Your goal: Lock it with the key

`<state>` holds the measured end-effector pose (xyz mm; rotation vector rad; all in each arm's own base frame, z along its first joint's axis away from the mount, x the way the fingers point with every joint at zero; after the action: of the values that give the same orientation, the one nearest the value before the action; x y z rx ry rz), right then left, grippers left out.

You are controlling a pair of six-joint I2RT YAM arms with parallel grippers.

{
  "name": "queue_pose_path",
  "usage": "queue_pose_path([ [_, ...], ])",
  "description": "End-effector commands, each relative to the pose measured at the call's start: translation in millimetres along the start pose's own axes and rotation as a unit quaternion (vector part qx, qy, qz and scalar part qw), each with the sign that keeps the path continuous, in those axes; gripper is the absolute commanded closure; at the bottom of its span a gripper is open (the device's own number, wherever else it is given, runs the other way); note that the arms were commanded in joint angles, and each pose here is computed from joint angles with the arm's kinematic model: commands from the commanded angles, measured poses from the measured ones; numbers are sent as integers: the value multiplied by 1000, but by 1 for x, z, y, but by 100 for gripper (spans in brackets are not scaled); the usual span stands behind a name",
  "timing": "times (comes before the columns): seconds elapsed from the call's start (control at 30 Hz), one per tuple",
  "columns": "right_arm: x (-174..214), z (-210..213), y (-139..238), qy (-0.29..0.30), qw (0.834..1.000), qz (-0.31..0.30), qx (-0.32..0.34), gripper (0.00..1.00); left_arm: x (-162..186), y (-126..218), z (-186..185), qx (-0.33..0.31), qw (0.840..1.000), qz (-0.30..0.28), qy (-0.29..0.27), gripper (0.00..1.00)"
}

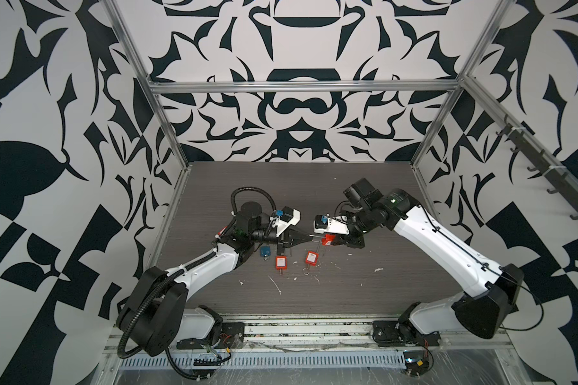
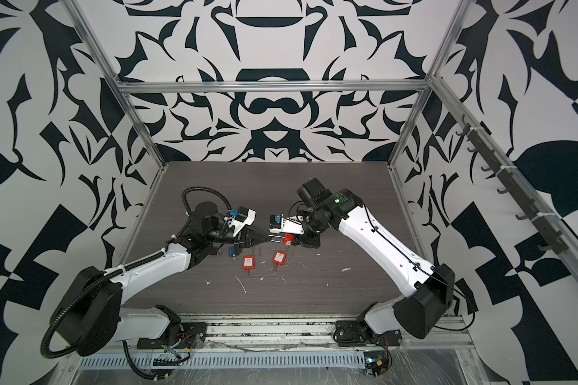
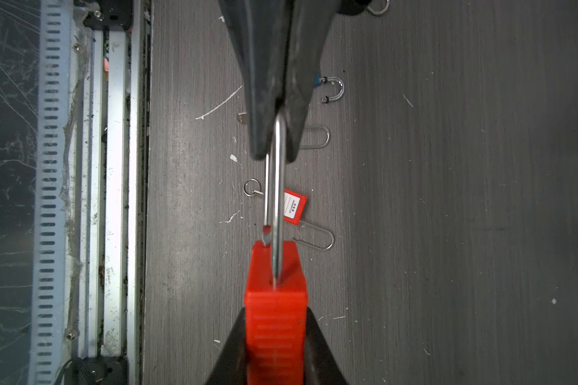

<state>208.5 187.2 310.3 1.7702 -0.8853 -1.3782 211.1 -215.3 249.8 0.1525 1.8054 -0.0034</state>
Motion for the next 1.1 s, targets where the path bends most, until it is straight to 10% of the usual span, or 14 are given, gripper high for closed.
queue_pose_path([
  [0.0,-32,-12,18,83,988,-104,80,79,-9,-8,-6,30,1000,2,-4,100],
  [0.4,-40,-5,20,46,990,-130,-25,80,-16,-7,-14,37,997,-5,-71,100],
  [1.07,-48,-13,30,54,987,-151,29,67,-10,-6,-8,14,998,-39,-41,100],
])
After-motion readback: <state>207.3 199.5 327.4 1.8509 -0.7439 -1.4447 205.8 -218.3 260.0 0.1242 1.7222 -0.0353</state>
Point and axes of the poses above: each gripper's point midway between its finger pads, its own y axis back along the fingers, its own z axis along the line the jaws close on, x = y × z, the point moved 10 cm from there along y, back along the fingers, and after that the axes turned 9 degrees about y, right-handed, at the moved point
